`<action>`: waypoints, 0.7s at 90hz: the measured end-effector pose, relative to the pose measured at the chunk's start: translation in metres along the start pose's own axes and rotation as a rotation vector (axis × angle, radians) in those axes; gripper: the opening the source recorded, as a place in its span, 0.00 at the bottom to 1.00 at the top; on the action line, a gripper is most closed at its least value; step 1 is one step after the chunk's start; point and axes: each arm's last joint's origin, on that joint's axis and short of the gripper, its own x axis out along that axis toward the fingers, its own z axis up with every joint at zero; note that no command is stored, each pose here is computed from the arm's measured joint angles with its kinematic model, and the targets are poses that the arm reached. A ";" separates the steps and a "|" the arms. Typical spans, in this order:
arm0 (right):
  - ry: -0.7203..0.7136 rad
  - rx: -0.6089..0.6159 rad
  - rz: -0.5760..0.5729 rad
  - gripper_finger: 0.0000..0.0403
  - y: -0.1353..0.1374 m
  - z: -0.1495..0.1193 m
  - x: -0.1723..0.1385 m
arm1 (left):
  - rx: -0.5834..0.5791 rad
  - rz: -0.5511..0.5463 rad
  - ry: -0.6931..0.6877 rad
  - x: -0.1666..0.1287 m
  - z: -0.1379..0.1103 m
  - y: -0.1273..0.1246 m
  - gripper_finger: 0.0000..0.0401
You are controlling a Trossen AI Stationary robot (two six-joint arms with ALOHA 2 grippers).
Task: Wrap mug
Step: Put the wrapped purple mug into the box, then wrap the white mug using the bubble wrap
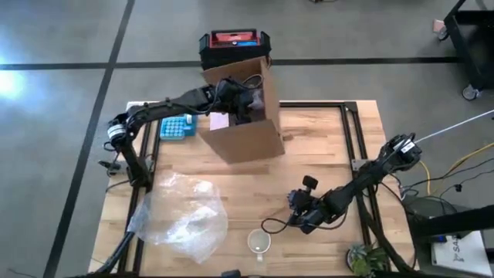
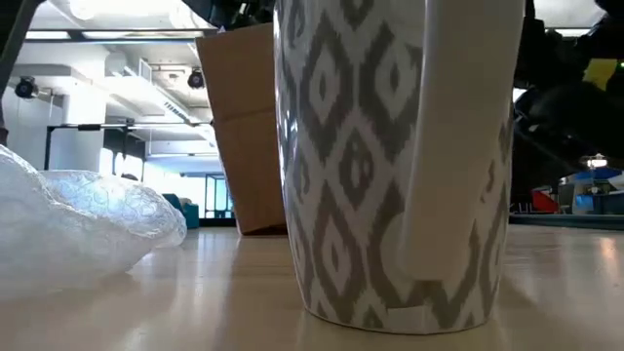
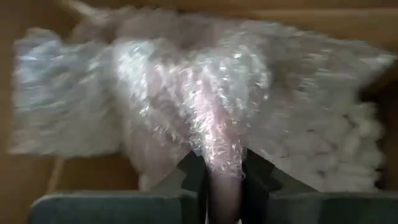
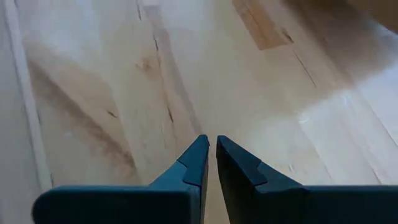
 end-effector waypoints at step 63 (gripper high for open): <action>-0.004 0.008 0.014 0.05 0.001 0.002 0.001 | -0.009 -0.028 0.132 -0.064 0.031 0.007 0.65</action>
